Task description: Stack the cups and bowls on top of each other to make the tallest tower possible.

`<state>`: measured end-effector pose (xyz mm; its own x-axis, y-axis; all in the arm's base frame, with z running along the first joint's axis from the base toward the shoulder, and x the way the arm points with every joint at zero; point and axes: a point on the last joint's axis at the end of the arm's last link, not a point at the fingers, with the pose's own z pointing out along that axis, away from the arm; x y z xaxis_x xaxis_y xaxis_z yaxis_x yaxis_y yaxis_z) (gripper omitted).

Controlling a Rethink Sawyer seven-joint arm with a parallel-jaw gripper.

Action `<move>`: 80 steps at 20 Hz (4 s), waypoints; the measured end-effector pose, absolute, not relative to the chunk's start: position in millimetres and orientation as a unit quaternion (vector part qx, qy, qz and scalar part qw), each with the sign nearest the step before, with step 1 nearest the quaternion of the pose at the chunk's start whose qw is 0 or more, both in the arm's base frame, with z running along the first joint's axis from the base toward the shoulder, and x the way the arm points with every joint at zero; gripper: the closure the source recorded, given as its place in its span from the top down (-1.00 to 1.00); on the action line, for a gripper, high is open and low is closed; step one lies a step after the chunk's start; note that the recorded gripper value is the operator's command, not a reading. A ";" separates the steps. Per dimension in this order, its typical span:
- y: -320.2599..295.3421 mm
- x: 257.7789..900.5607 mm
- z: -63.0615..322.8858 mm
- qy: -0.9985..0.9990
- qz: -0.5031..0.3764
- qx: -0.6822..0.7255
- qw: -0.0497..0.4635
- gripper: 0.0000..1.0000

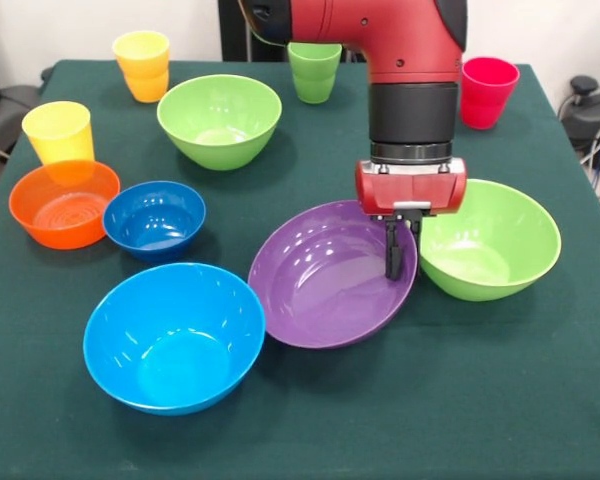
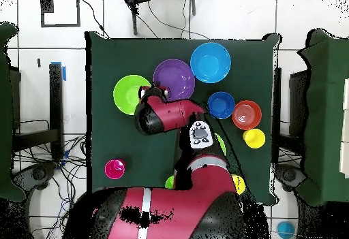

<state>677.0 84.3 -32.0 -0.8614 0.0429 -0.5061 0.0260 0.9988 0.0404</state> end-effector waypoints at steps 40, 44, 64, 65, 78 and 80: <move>121.4 642.1 -12.2 0.974 0.017 0.010 0.225 -1.00; 120.5 638.2 -10.2 0.975 0.017 0.010 0.223 -1.00; 111.2 635.9 52.5 0.978 -0.025 0.020 0.208 -1.00; 110.2 636.4 55.0 0.978 -0.026 0.021 0.206 -1.00; 62.3 654.4 89.6 0.979 -0.042 0.061 0.192 -1.00; 44.6 661.3 91.5 0.978 -0.044 0.075 0.189 -1.00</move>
